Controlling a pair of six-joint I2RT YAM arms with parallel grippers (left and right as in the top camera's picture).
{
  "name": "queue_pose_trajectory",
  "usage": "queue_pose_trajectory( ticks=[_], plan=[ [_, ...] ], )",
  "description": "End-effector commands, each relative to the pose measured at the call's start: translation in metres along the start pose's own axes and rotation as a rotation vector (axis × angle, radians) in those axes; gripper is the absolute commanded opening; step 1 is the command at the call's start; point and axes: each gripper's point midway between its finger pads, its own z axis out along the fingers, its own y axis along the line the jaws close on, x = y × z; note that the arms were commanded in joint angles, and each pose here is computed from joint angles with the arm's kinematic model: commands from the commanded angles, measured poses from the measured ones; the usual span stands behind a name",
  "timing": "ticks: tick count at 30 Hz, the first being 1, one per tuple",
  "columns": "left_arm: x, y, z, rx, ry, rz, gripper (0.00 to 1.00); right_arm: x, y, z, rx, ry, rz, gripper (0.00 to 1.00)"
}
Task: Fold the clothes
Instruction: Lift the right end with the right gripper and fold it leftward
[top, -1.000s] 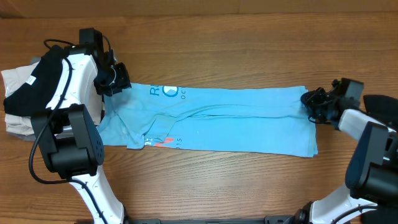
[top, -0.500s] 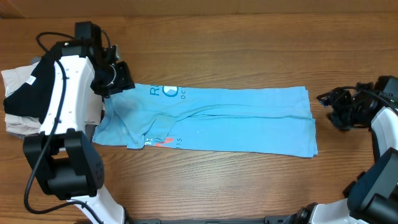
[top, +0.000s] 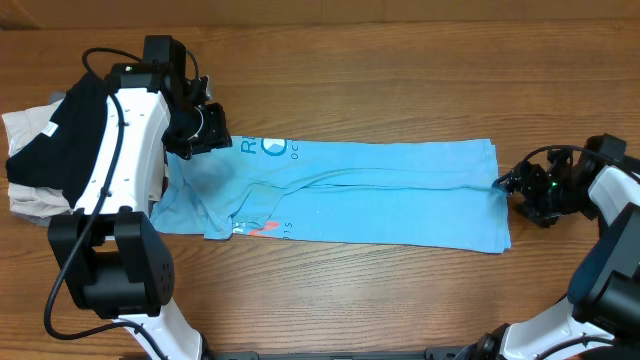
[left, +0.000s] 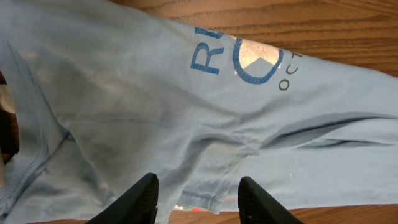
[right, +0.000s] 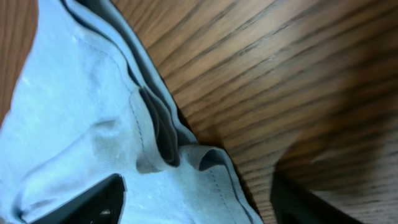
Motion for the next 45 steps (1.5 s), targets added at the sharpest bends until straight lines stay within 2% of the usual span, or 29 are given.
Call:
queue_pose_trajectory(
  ticks=[1, 3, 6, 8, 10, 14, 16, 18, 21, 25, 27, 28, 29, 30, 31, 33, 37, 43, 45],
  plan=[
    [0.001, 0.0, -0.001, -0.008, 0.002, 0.025, 0.45, 0.008, 0.008, 0.013, -0.088, 0.055, -0.084, 0.72],
    [0.002, 0.0, -0.001, -0.009, 0.005, 0.024, 0.45, 0.016, 0.016, 0.021, -0.145, 0.093, -0.113, 0.71],
    [0.005, -0.001, -0.001, -0.002, 0.017, 0.02, 0.45, 0.03, 0.012, 0.036, -0.137, 0.17, -0.091, 0.71],
    [0.007, -0.001, -0.001, -0.004, 0.027, 0.015, 0.45, 0.036, 0.012, 0.042, -0.138, 0.198, -0.085, 0.66],
    [0.01, 0.0, -0.001, -0.006, 0.036, 0.013, 0.45, 0.035, 0.012, 0.043, -0.14, 0.199, -0.087, 0.65],
    [0.011, 0.0, -0.001, -0.007, 0.042, 0.011, 0.45, 0.032, 0.032, 0.04, -0.258, 0.179, -0.137, 0.61],
    [0.012, 0.0, -0.002, -0.006, 0.046, 0.009, 0.45, 0.031, 0.027, 0.041, -0.228, 0.178, -0.123, 0.49],
    [0.013, 0.0, -0.002, -0.007, 0.051, 0.009, 0.45, 0.03, 0.021, 0.042, -0.194, 0.176, -0.098, 0.44],
    [0.015, 0.001, -0.002, -0.008, 0.057, 0.007, 0.45, 0.022, 0.015, 0.039, -0.181, 0.154, -0.075, 0.24],
    [0.018, 0.001, -0.002, -0.01, 0.071, 0.004, 0.45, 0.008, 0.011, 0.027, -0.172, 0.124, -0.038, 0.14],
    [0.019, 0.001, -0.002, -0.011, 0.075, 0.003, 0.45, 0.0, 0.011, 0.017, -0.173, 0.107, -0.031, 0.14],
    [0.019, 0.001, -0.002, -0.011, 0.074, 0.003, 0.45, -0.003, 0.011, 0.014, -0.167, 0.101, -0.03, 0.17],
    [0.019, 0.001, -0.002, -0.011, 0.074, 0.003, 0.45, -0.005, 0.011, 0.01, -0.166, 0.096, -0.028, 0.32],
    [0.019, 0.001, -0.002, -0.011, 0.074, 0.003, 0.45, -0.007, 0.011, 0.008, -0.165, 0.096, -0.026, 0.54],
    [0.019, 0.001, -0.002, -0.011, 0.074, 0.003, 0.45, -0.008, 0.012, 0.006, -0.164, 0.095, -0.023, 0.63],
    [0.019, 0.001, -0.002, -0.011, 0.074, 0.003, 0.45, -0.01, 0.012, 0.005, -0.166, 0.092, -0.023, 0.73],
    [0.02, 0.001, -0.002, -0.011, 0.077, 0.002, 0.45, -0.013, 0.012, 0.007, -0.162, 0.081, 0.035, 0.72],
    [0.02, 0.0, -0.002, -0.011, 0.079, -0.003, 0.45, -0.019, 0.019, 0.014, -0.145, 0.061, 0.021, 0.56],
    [0.021, -0.001, -0.002, -0.011, 0.081, 0.0, 0.44, -0.018, 0.024, 0.018, -0.151, 0.067, -0.011, 0.54]
  ],
)
